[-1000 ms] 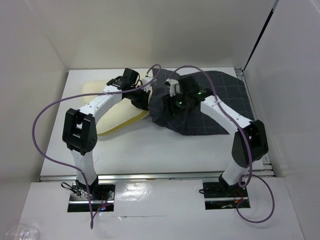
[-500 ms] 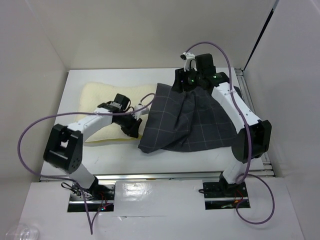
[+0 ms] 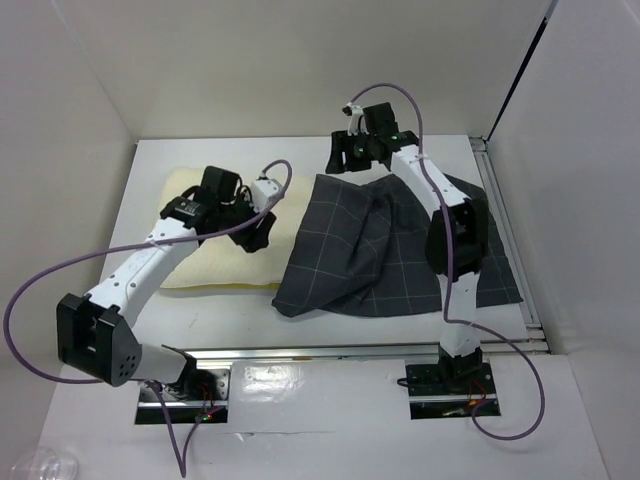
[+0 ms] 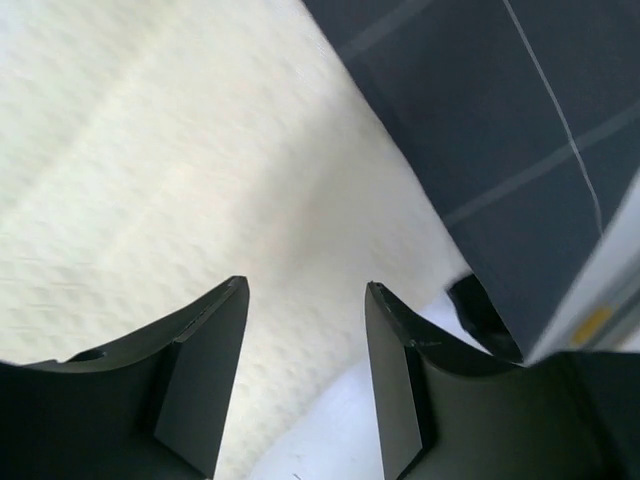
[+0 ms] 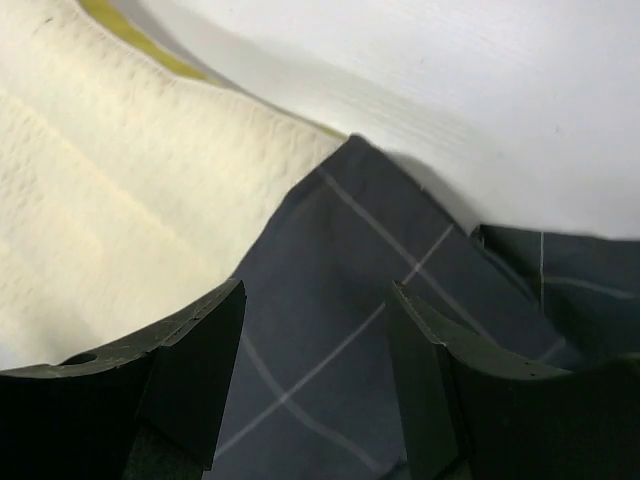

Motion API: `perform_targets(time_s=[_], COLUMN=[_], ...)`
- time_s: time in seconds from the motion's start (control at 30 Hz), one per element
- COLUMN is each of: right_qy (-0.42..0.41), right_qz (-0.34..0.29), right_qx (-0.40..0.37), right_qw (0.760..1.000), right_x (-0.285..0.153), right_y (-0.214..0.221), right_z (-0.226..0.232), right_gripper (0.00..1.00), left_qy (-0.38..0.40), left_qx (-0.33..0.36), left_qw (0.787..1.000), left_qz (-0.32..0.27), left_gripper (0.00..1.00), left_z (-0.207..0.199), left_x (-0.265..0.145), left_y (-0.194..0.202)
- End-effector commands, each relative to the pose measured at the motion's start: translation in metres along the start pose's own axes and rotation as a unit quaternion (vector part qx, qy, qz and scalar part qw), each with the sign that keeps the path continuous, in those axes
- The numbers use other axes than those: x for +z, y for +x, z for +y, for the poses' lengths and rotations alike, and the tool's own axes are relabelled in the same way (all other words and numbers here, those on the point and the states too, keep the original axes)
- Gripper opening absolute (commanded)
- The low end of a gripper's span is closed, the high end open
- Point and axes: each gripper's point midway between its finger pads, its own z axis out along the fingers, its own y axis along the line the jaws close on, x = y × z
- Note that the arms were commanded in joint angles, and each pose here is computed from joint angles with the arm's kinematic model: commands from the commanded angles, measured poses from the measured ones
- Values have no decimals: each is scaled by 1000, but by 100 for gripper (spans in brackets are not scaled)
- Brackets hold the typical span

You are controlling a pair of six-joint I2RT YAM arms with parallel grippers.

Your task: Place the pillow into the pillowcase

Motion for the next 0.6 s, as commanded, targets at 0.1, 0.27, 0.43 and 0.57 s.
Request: perform_targets(time_s=[0.1, 0.27, 0.43, 0.57], right_qy=[-14, -34, -42, -59], right_qz=[-17, -7, -2, -9], right_qx=[-17, -32, -54, -74], right_qw=[1000, 999, 998, 995], right_x=[36, 27, 5, -11], right_y=[-23, -15, -3, 3], right_z=[13, 26, 38, 47], right_gripper=[66, 66, 66, 66], left_qy=[-124, -83, -3, 27], left_qx=[-42, -83, -147, -130], left_qw=[991, 993, 989, 991], left_qz=[-15, -16, -30, -29], left_gripper=[65, 67, 68, 71], left_z=[71, 116, 167, 191], left_x=[8, 32, 52, 76], left_y=[-29, -44, -68, -79])
